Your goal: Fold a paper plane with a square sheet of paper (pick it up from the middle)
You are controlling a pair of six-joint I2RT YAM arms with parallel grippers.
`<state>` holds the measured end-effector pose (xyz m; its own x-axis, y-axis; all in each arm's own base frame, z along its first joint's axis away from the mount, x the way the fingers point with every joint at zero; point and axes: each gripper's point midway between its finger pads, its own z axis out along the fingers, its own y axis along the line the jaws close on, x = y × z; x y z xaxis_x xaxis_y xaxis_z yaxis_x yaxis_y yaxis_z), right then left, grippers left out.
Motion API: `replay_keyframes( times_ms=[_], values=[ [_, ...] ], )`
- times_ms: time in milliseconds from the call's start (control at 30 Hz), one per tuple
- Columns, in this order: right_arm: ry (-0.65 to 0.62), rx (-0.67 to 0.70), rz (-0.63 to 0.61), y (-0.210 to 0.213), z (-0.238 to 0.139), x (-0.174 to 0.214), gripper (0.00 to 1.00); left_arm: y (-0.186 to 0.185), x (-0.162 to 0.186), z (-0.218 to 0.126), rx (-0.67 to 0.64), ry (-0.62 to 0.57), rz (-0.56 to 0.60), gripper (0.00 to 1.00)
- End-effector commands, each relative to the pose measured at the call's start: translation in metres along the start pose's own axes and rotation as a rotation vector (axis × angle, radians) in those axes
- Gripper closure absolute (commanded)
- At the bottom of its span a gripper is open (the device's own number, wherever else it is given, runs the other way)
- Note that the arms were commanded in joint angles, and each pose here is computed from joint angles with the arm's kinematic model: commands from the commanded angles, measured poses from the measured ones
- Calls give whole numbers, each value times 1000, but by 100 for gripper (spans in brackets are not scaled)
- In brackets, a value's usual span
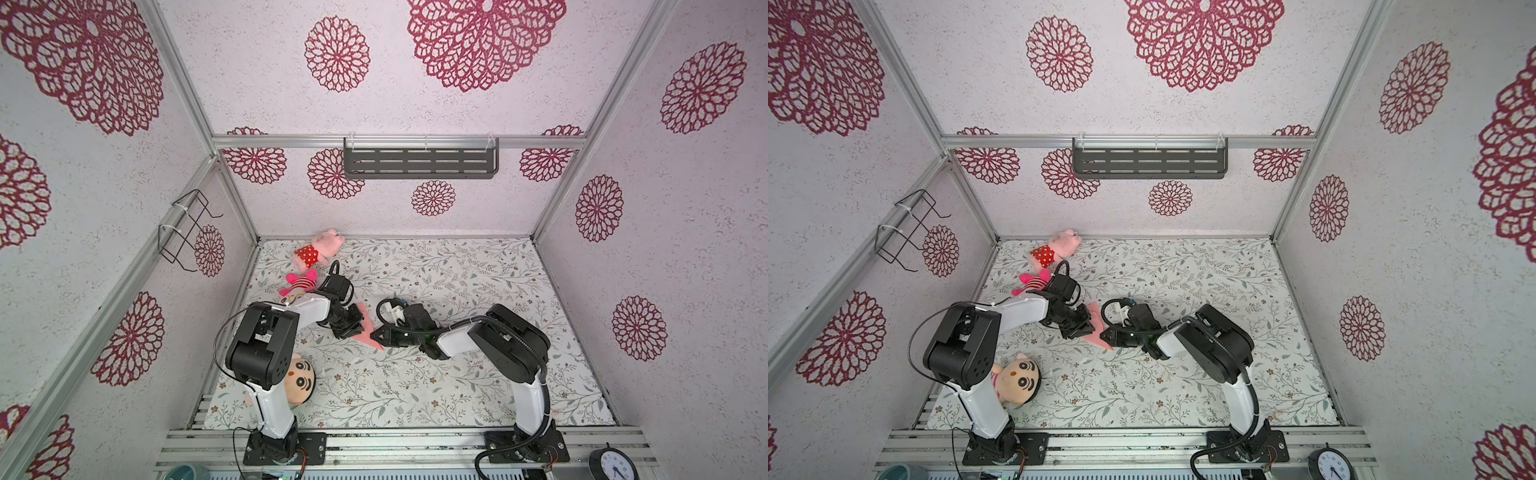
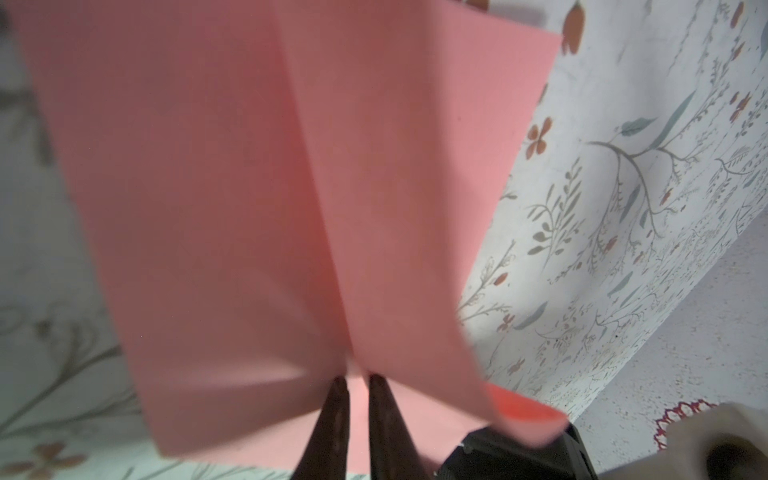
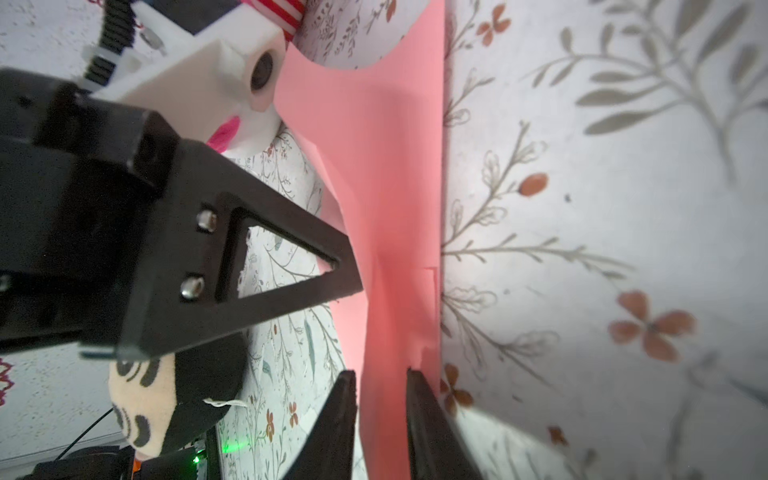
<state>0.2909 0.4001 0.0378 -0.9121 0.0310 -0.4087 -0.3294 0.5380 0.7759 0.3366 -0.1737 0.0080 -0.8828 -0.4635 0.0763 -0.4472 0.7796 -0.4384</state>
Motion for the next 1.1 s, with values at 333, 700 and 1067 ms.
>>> replay_keyframes(
  times_ms=[333,700,1067],
  values=[
    [-66,-35,-194,45,-20,-18,83,54,14,23,-197,46,-67,85],
    [-28,-62,-180,46,-4,-15,90,55,14,24,-201,49,-70,85],
    [2,-12,-115,23,4,-10,88,54,13,23,-197,47,-70,85]
  ],
)
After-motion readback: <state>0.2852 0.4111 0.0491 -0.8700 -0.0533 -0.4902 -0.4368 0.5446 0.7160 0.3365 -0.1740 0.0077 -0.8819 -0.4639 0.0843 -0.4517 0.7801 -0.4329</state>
